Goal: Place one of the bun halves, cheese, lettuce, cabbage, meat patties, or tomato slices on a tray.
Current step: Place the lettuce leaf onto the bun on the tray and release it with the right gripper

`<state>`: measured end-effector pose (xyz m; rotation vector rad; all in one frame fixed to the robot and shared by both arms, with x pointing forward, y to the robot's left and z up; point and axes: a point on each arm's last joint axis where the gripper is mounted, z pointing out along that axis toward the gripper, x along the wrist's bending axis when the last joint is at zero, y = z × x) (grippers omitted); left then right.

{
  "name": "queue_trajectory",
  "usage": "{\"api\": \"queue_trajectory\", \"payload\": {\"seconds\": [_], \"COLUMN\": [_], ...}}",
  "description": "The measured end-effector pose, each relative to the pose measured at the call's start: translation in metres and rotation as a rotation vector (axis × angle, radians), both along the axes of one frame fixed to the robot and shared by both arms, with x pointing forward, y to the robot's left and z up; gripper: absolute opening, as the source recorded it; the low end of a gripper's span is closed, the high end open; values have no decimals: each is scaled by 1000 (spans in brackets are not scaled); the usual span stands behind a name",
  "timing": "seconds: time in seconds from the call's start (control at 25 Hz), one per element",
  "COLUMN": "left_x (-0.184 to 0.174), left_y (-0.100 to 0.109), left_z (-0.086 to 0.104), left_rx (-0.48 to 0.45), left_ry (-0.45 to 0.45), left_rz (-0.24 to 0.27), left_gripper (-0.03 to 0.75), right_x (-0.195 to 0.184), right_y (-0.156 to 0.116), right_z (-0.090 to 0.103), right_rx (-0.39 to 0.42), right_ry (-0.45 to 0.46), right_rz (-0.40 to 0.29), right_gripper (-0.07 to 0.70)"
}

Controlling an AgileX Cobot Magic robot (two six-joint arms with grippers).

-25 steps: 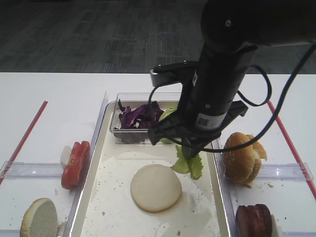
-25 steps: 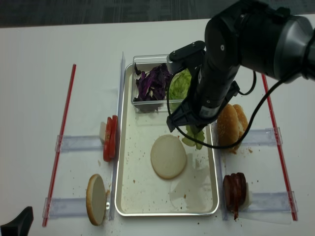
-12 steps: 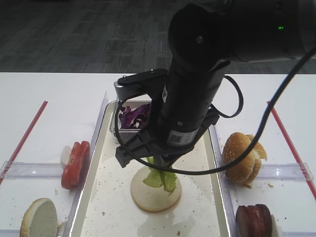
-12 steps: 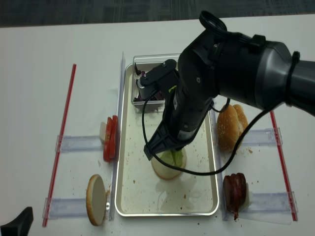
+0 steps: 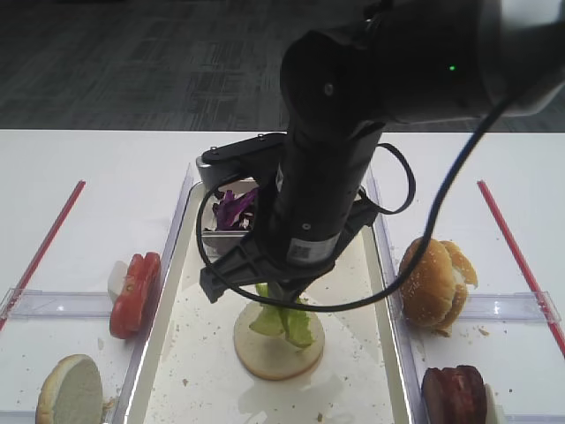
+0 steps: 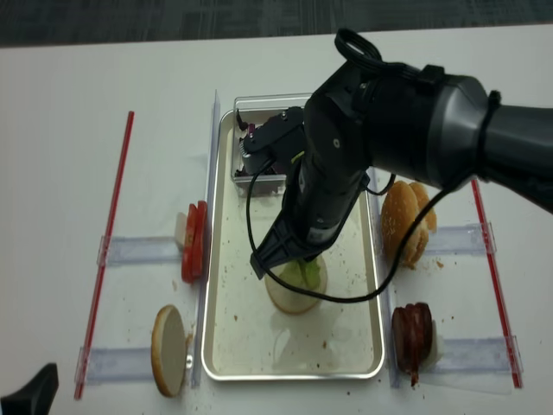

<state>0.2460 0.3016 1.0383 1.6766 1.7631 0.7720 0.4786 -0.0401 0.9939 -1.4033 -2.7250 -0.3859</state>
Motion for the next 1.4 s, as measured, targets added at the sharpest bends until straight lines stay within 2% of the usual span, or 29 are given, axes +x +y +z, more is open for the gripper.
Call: {"api": "queue_trajectory", "payload": {"seconds": [0.24, 0.72, 0.76, 0.84, 0.96, 1.04, 1.16, 1.4], "left_x": [0, 0, 0, 0, 0, 0, 0, 0], "left_y": [0, 0, 0, 0, 0, 0, 0, 0], "left_z": [0, 0, 0, 0, 0, 0, 0, 0], "left_rx": [0, 0, 0, 0, 0, 0, 0, 0], "left_ry": [0, 0, 0, 0, 0, 0, 0, 0], "left_rz": [0, 0, 0, 0, 0, 0, 0, 0], "left_gripper": [554, 554, 554, 554, 554, 554, 554, 554], "right_x": [13, 16, 16, 16, 16, 16, 16, 16], "right_y": [12, 15, 15, 14, 14, 14, 14, 14], "right_z": [8, 3, 3, 2, 2, 2, 2, 2], "right_rx": [6, -26, -28, -32, -34, -38, -40, -40], "right_ry": [-22, 3, 3, 6, 5, 1, -1, -3], "right_rz": [10, 28, 32, 34, 35, 38, 37, 36], "right_gripper": [45, 57, 81, 187, 518, 625, 677, 689]}}
